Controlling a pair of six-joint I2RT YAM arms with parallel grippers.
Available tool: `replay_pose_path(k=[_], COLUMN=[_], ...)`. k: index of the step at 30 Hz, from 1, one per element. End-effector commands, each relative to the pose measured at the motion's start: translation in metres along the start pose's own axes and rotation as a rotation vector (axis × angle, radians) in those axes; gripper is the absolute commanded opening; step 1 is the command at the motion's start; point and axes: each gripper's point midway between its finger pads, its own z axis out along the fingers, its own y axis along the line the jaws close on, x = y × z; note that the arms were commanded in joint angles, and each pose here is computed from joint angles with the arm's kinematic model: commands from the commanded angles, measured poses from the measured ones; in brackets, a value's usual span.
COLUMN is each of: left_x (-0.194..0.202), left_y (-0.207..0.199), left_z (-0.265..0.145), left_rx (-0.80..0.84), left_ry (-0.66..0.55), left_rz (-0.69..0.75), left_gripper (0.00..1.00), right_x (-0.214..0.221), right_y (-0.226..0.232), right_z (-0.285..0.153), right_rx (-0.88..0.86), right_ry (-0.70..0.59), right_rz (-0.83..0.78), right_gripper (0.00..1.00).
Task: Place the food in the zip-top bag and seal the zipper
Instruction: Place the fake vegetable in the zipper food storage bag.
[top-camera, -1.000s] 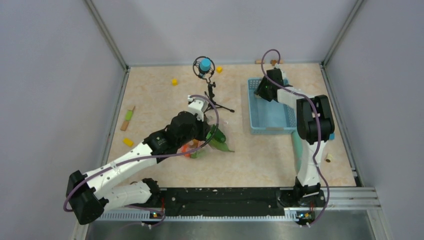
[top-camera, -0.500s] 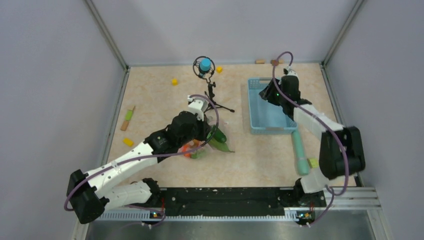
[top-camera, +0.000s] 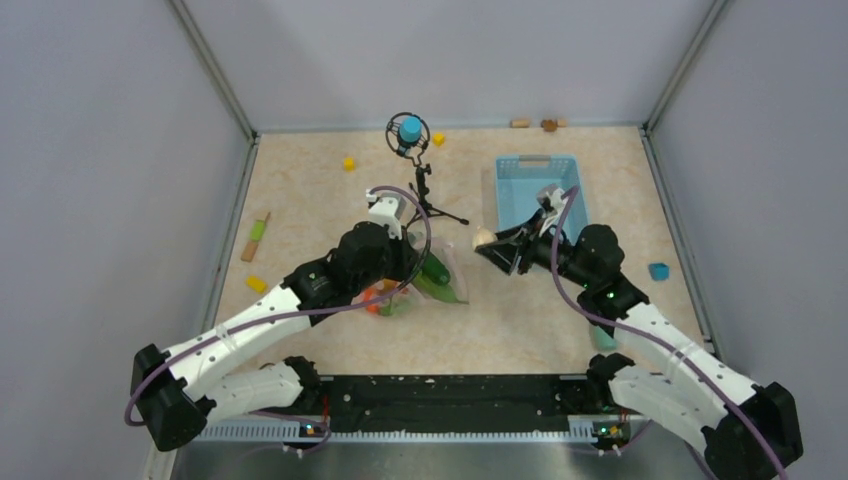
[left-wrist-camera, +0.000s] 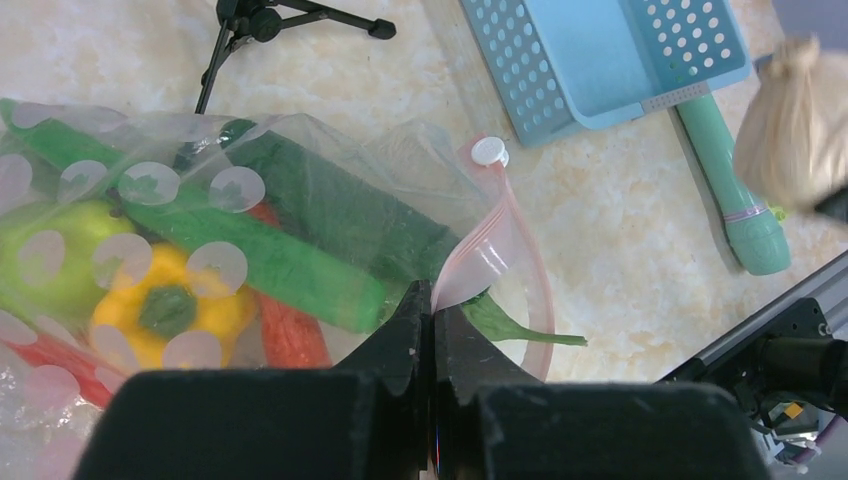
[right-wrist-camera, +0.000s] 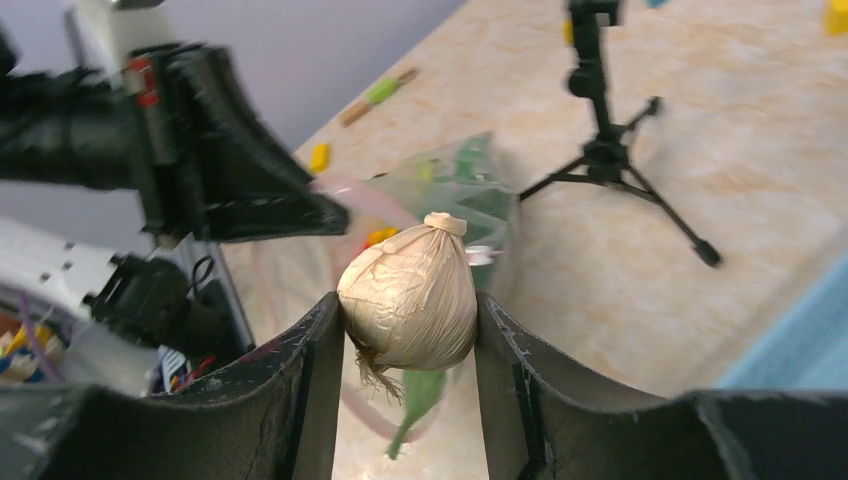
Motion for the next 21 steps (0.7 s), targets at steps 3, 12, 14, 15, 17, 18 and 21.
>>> replay_pose_path(k=[3,12,14,15,17,18,21], left_x=[-0.028,-0.024,-0.024,-0.023,-0.023,-0.023,-0.025], left_y=[-0.019,-0.022,-0.021,-0.021,-0.021,-0.02,-0.018], left_z=[-0.006,-0.005,-0.005,-0.005,-0.006,-0.007,-0.009], left_rx=[0.056,0.066,0.063,0.064,0.061,0.057,0.049], left_ry=[-0.061,-0.043,-0.041,-0.039,-0.041,-0.042,-0.049], left_rz=[-0.062,-0.083,-0.087,-0.086,-0.088,-0.087,-0.082], left_gripper=[0.0,0.0,0.0,0.0,0.0,0.0,0.0], right_x=[0.015,0.029,0.04,0.042,0.051,0.054,0.061], right_y=[0.056,0.063,0.058,0.056,0.049,0.045,0.038], right_z=[0.007,0.058,0.071,0.076,0.085,0.088,0.098], right_rx=[-0.235,-0.135,-0.094,-0.083,-0.041,-0.019,0.03], right_ry=[-0.002,-0.043,-0.02,-0.01,0.011,0.018,0.029], right_rz=[-0.088,0.003,0.029,0.035,0.053,0.064,0.094], right_gripper=[0.31,0.35,0.35,0.35,0.36,0.37,0.4])
